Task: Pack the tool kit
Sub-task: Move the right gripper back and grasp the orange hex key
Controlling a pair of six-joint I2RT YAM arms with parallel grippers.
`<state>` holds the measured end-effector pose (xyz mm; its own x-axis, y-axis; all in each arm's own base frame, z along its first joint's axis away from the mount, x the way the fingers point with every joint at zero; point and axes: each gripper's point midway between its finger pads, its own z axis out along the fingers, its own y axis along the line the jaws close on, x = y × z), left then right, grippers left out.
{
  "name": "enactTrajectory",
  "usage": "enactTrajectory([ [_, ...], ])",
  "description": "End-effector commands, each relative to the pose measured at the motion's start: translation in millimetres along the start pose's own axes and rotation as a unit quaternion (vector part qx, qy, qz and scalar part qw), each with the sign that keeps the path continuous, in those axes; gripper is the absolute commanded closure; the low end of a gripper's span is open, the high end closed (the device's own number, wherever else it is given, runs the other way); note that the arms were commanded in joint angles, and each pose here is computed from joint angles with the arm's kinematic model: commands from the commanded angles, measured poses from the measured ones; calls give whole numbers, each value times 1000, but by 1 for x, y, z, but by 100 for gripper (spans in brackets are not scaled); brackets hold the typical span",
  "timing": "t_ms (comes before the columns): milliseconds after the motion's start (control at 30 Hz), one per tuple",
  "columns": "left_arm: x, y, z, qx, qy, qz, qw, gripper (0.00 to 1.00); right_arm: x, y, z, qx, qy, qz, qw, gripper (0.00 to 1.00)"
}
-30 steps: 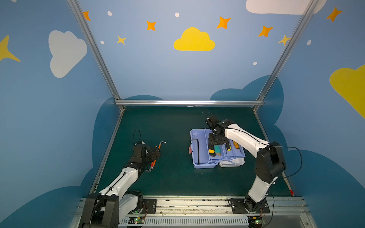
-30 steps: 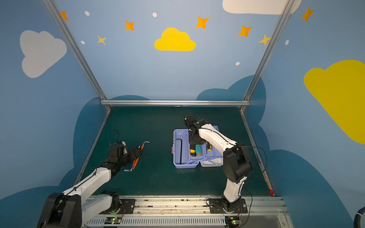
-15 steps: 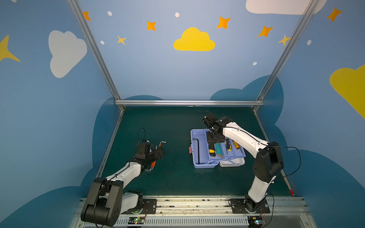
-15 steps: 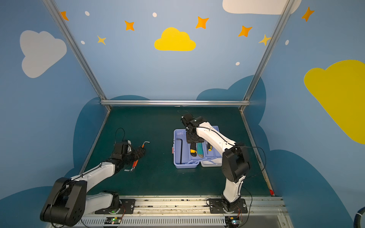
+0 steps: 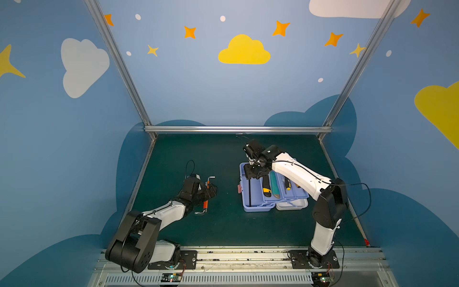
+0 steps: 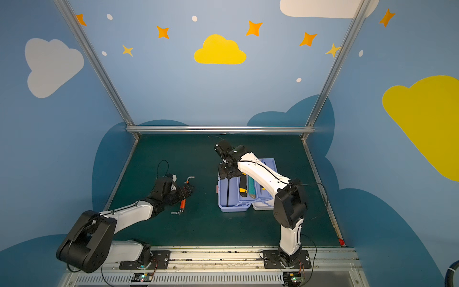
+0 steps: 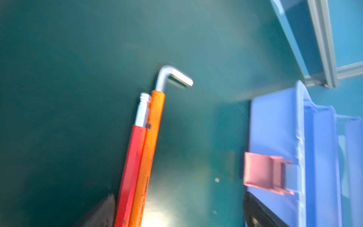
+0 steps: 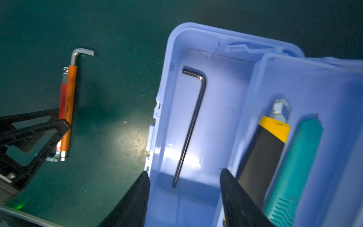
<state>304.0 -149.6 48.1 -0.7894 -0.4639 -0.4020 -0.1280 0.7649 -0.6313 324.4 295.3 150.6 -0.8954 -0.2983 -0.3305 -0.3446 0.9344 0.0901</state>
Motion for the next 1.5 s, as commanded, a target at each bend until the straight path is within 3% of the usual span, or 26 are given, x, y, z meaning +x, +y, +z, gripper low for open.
enactTrajectory([
  [0, 3, -32, 5, 44, 2, 6, 999, 0, 0, 26, 15, -28, 18, -29, 999, 42],
  [200, 18, -52, 9, 59, 25, 26, 998, 0, -9, 40, 33, -36, 30, -50, 998, 43],
  [300, 4, -31, -7, -8, -8, 23, 1000, 0, -10, 55, 37, -67, 34, -56, 996, 44],
  [433, -23, 7, -51, -125, -70, 40, 989, 0, -7, 86, 47, -107, 46, -77, 990, 49],
  [533, -39, 35, -80, -157, -104, 8, 982, 0, -1, 110, 63, -128, 61, -92, 986, 52],
  [667, -43, 63, -101, -163, -123, -44, 978, 0, 6, 131, 82, -132, 72, -116, 982, 52],
  [933, -36, 80, -110, -155, -132, -82, 976, 0, 16, 149, 118, -130, 99, -137, 977, 58],
  [1200, -37, 82, -113, -151, -136, -88, 975, 0, 18, 145, 139, -105, 109, -139, 979, 68],
  [1467, -37, 83, -115, -148, -140, -90, 975, 0, 27, 142, 150, -90, 124, -146, 977, 67],
])
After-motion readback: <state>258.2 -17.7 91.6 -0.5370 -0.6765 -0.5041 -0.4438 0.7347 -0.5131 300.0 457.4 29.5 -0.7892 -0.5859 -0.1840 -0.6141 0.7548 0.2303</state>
